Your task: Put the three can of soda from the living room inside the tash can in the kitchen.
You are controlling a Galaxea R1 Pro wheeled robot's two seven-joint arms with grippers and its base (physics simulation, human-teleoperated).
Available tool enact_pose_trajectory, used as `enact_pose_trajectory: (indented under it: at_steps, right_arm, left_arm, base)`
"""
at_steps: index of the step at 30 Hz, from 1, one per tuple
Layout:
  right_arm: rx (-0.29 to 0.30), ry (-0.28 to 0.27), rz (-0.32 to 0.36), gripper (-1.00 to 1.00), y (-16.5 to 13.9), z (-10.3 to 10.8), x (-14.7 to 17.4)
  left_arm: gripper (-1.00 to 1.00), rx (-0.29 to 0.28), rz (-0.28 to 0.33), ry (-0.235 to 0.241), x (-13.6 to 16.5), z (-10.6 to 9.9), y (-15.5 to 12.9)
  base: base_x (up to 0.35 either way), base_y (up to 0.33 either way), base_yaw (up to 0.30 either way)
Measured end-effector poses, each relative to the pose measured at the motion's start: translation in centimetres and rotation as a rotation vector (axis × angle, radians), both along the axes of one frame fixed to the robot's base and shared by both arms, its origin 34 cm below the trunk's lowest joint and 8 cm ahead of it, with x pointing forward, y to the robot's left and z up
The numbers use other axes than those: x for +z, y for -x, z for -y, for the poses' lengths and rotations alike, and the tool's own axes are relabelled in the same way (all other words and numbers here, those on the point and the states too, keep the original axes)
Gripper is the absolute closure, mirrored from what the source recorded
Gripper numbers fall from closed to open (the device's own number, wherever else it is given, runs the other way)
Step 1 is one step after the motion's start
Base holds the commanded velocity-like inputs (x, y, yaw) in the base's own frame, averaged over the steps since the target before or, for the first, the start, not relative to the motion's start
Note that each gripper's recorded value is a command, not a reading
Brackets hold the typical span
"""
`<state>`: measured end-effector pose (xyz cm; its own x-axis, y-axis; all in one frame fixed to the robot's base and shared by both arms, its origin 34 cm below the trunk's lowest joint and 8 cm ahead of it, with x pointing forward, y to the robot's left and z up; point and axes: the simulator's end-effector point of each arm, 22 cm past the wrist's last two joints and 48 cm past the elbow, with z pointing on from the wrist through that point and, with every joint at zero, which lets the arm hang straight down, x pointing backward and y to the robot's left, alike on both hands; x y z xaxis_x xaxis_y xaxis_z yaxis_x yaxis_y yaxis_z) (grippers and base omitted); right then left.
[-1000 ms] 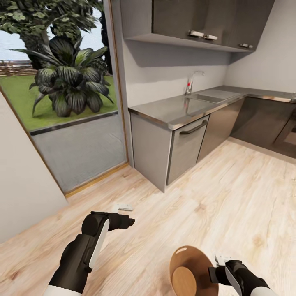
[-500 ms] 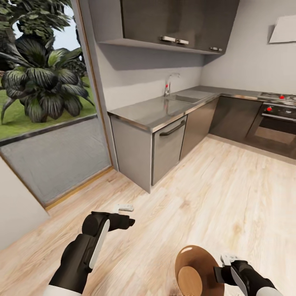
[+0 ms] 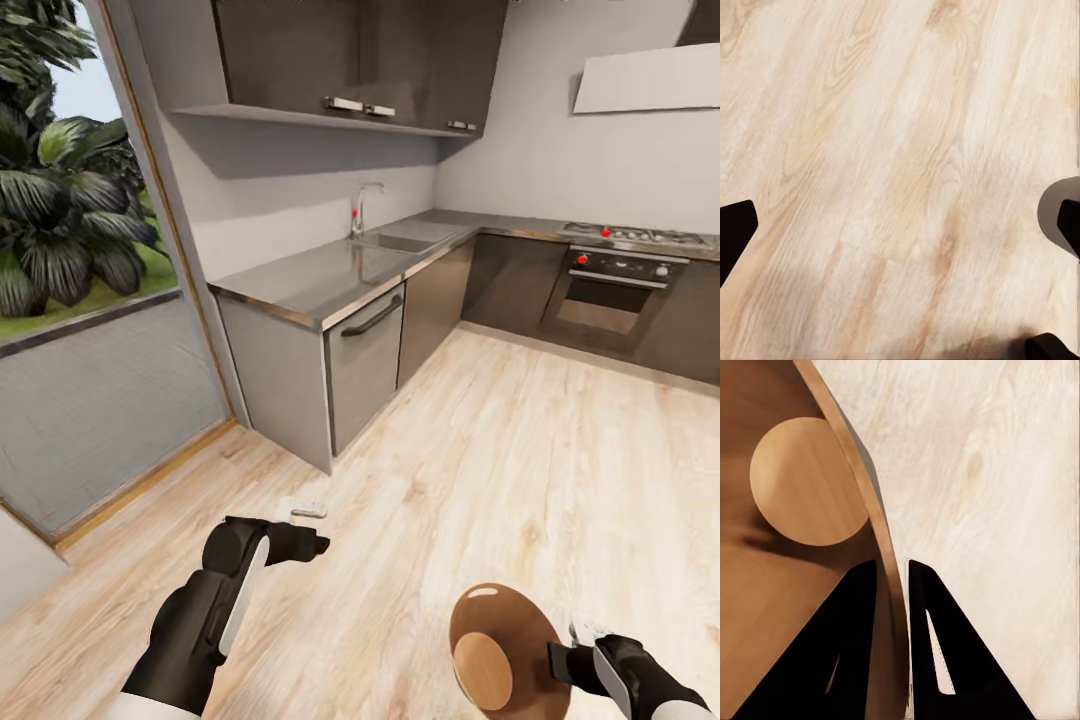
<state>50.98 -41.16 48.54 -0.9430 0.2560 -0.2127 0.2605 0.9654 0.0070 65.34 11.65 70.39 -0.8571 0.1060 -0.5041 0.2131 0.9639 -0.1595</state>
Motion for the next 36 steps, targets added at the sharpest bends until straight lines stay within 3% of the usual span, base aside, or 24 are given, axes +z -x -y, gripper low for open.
enact_pose_trajectory:
  at_steps: [14,36]
  right_arm:
    - [-0.103,-0.007,0.025,1.00,-0.1,2.4,3.0]
    - [-0.110,-0.009,0.031,1.00,-0.3,2.6,6.7]
  left_arm:
    - [-1.00,0.000,-0.003,-0.001,2.3,0.0,-0.1]
    - [-1.00,-0.001,-0.002,-0.002,6.0,0.0,-0.1]
  base:
    - [0.000,0.000,-0.286]
    - [0.000,0.000,-0.286]
